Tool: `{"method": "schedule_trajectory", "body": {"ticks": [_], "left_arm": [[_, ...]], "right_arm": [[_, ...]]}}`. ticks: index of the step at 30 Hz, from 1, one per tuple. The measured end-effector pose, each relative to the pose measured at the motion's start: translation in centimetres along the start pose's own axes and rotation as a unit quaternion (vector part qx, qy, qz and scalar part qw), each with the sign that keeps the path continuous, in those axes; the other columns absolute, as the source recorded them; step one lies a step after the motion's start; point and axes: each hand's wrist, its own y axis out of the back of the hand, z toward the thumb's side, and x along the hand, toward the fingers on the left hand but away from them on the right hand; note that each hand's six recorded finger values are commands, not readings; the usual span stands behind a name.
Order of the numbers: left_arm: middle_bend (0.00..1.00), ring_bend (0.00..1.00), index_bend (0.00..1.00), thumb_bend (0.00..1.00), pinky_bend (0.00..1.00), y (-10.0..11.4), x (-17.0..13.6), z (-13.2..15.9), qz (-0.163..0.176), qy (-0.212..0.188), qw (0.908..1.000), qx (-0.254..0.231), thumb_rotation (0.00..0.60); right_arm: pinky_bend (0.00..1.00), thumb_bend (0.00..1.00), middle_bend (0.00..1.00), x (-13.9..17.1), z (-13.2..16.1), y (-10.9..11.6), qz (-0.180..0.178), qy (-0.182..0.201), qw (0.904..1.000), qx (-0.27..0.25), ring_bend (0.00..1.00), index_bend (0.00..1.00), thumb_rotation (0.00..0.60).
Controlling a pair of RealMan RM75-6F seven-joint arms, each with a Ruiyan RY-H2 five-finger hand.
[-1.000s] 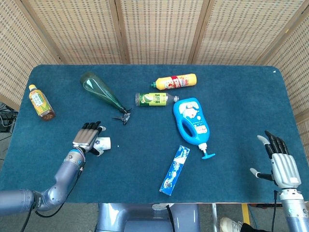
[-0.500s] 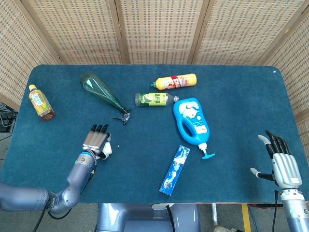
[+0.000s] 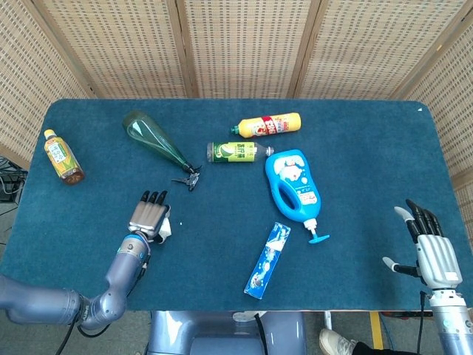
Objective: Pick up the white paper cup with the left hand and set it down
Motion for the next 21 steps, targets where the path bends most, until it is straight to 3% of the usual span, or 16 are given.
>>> {"method": "schedule_trajectory", "body": {"ticks": [5,13,16,21], "left_arm": [[0.0,0.0,0.4,0.33,0.0,0.5,-0.1,0.0,0.017,-0.006,0.9998,-0.011,0.537],[0.0,0.0,0.4,0.33,0.0,1.8,-0.4,-0.1,0.084,-0.029,0.9931,-0.076,0.541],[0.0,0.0,0.41,0.32,0.0,2.0,-0.3,-0.3,0.118,-0.041,0.9851,-0.118,0.548],[0.0,0.0,0.42,0.31,0.0,1.8,0.1,-0.8,0.171,-0.057,0.9629,-0.201,0.583]], "right_arm": [[0.0,0.1,0.0,0.0,0.0,-0.1,0.001,0.0,1.0,0.0,0.0,0.0,0.6],[0.0,0.1,0.0,0.0,0.1,-0.2,0.003,0.001,1.0,0.002,0.0,0.0,0.6],[0.0,0.1,0.0,0.0,0.2,-0.3,0.003,0.003,1.0,0.002,0.0,0.0,0.6],[0.0,0.1,0.0,0.0,0.3,-0.6,0.007,0.004,0.9999,0.006,0.0,0.0,0.6]]}}
